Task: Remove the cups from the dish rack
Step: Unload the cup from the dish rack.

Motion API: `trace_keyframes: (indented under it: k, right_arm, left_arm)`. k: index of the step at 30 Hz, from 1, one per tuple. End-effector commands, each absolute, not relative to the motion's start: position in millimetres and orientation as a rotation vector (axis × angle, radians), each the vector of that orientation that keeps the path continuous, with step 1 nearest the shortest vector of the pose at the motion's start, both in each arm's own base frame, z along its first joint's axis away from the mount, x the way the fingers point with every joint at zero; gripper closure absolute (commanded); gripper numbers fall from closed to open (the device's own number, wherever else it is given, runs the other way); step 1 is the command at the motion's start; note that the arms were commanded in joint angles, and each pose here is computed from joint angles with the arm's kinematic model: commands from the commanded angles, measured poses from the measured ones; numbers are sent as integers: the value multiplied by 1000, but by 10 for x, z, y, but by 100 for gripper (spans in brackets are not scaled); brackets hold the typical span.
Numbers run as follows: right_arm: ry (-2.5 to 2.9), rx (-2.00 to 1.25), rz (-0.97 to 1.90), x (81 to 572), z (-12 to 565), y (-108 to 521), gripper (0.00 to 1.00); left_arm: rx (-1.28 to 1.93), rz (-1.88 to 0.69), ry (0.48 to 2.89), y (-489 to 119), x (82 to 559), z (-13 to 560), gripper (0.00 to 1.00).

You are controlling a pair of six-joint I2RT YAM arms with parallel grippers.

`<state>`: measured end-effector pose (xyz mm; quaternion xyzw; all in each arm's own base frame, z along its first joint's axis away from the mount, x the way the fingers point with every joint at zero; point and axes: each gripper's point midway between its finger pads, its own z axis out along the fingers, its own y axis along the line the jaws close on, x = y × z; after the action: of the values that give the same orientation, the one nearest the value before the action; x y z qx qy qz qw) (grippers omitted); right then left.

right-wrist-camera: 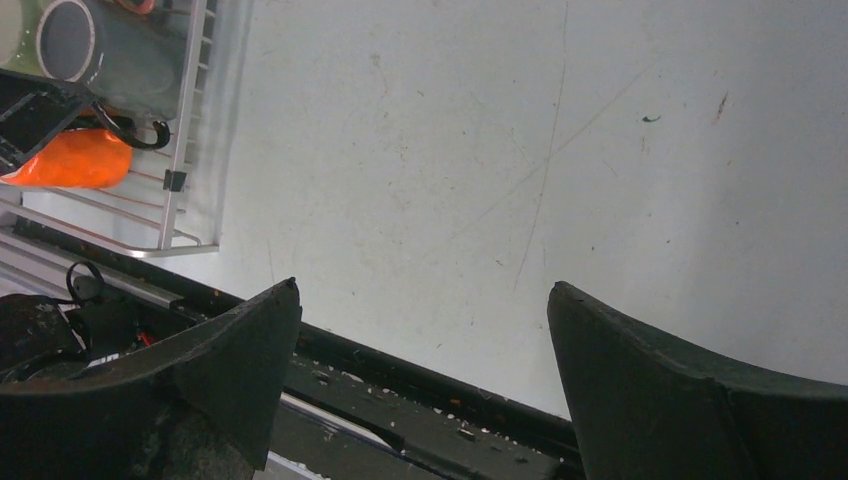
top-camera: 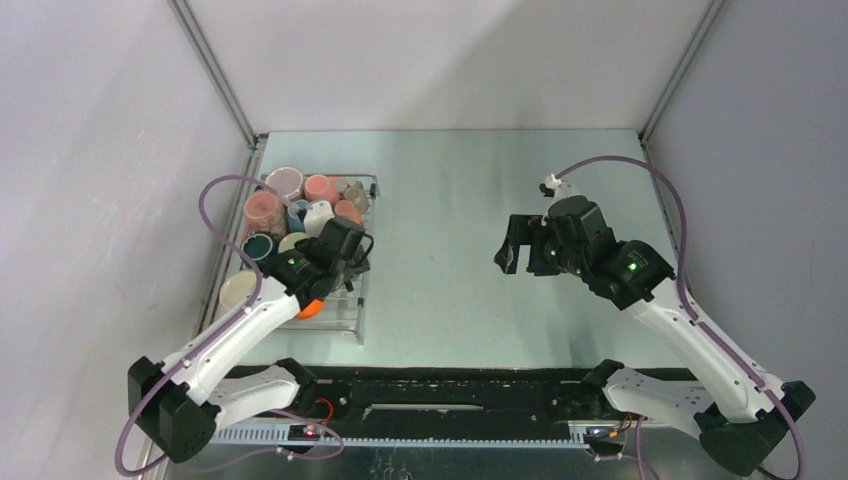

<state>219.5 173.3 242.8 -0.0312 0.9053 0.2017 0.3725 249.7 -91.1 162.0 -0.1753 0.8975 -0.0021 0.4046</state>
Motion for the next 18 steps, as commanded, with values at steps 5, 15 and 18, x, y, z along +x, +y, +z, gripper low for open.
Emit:
trace_keyframes:
  k: [5,15,18]
  right_arm:
    - [2306,-61,542,2178,2412,1749,1]
    - [2315,-58,523,2163,2348,1708,1]
    - [2318,-58,523,2159,2337,1706,1]
  left_arm:
    - [-535,65,2260,-867,2625,1342,33]
    - [-546,131,2315,-842,2630,1042,42]
    - [-546,141,2324,-837,2628,968,43]
